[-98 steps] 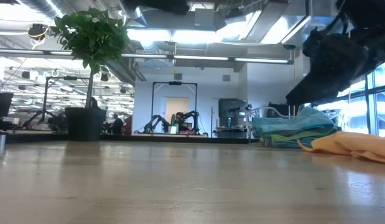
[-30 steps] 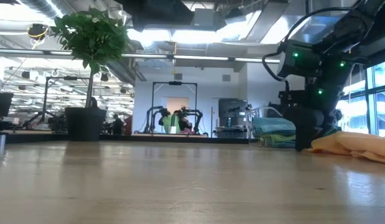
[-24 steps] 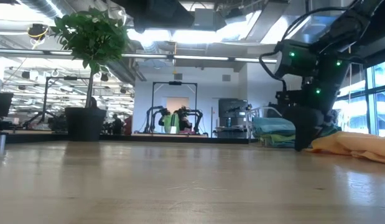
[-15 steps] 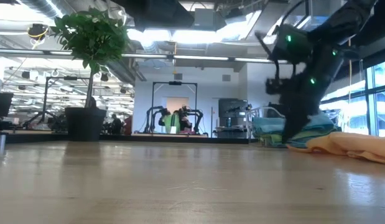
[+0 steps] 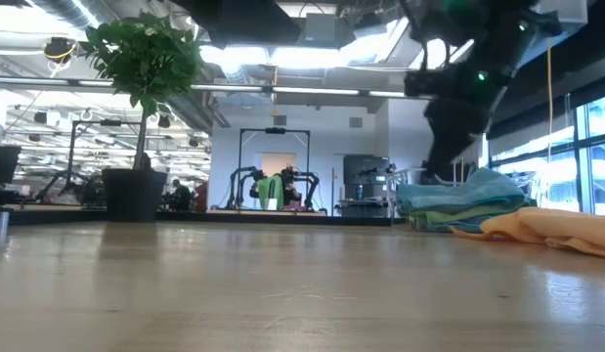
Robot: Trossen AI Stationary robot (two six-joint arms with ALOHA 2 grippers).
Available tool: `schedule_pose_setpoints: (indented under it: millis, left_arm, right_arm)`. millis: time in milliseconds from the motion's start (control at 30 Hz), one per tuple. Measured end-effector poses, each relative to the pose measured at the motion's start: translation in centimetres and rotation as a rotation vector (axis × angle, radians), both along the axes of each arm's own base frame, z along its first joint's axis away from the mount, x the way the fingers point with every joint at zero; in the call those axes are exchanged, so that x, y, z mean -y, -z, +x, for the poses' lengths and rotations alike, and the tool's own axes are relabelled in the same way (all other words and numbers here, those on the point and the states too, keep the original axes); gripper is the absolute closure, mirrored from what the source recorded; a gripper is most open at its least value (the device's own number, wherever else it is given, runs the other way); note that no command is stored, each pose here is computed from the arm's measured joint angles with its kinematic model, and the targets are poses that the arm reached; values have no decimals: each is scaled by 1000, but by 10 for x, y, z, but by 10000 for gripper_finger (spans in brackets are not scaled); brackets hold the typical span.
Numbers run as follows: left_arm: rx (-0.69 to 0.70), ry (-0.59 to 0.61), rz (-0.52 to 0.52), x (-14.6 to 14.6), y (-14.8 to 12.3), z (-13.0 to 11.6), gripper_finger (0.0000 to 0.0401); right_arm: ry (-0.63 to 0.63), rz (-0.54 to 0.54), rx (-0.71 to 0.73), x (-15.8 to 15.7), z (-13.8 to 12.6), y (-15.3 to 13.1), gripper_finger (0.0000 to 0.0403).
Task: Fold microfiber towels
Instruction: Fold the orange microfiber towel
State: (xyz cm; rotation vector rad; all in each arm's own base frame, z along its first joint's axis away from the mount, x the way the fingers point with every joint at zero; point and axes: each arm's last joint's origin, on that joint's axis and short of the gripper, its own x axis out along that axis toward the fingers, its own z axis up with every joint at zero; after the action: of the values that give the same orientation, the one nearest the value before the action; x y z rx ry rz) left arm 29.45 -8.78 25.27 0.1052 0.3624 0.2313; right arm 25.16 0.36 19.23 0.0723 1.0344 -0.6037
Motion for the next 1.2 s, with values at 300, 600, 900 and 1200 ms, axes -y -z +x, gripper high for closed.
schedule_pose_setpoints:
  millis: [300, 600, 900, 1200]
  left_arm:
    - [0, 3, -1, 0, 0, 0, 358]
    - [0, 2, 0, 0, 0, 0, 358]
    - [0, 2, 0, 0, 0, 0, 358]
    - [0, 2, 0, 0, 0, 0, 358]
  right_arm:
    - [177, 43, 40, 25, -21, 42, 262]
    - [284, 166, 63, 38, -31, 56, 235]
    - [274, 222, 26, 42, -39, 66, 287]
    - [169, 201, 6, 43, -35, 62, 391]
